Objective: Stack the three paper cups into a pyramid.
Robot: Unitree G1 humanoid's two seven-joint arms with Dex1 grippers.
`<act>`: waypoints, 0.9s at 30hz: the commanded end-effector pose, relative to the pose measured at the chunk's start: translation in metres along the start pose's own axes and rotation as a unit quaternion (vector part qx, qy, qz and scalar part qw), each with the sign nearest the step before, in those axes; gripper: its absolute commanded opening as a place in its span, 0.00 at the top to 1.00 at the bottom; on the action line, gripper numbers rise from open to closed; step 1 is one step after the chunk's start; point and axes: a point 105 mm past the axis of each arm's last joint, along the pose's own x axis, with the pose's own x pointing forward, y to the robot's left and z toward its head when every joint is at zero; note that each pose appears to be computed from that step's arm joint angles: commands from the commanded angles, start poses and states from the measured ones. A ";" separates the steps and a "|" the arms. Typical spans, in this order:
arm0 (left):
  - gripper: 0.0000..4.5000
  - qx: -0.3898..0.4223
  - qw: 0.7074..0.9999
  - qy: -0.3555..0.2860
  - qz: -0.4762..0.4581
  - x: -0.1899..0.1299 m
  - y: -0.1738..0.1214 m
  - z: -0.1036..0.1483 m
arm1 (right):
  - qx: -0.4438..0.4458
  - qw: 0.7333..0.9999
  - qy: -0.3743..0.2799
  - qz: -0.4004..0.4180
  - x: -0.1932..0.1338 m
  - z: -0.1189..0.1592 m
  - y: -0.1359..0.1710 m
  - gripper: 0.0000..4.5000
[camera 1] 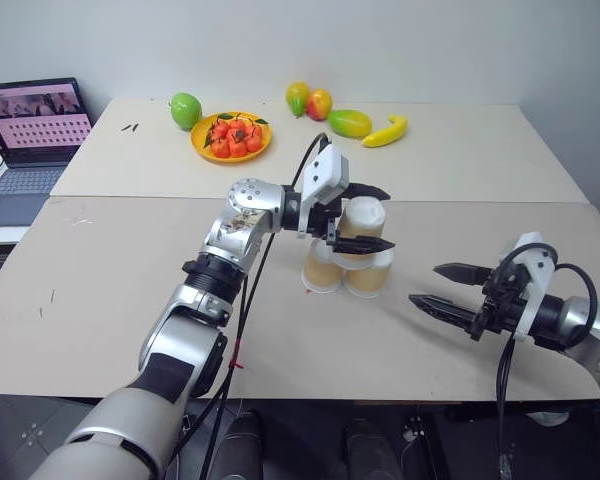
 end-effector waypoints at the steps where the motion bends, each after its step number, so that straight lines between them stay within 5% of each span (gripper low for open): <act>1: 0.01 0.025 0.999 -0.019 0.004 0.002 0.004 0.022 | -0.019 1.000 -0.009 0.001 -0.001 0.009 -0.001 0.00; 21: 0.01 0.056 0.992 -0.091 0.063 -0.013 0.033 0.102 | -0.025 1.000 -0.009 0.015 0.008 0.011 -0.014 0.00; 27: 0.01 0.064 0.978 -0.125 0.154 -0.069 0.050 0.154 | -0.034 0.999 -0.001 0.010 0.000 0.012 -0.027 0.00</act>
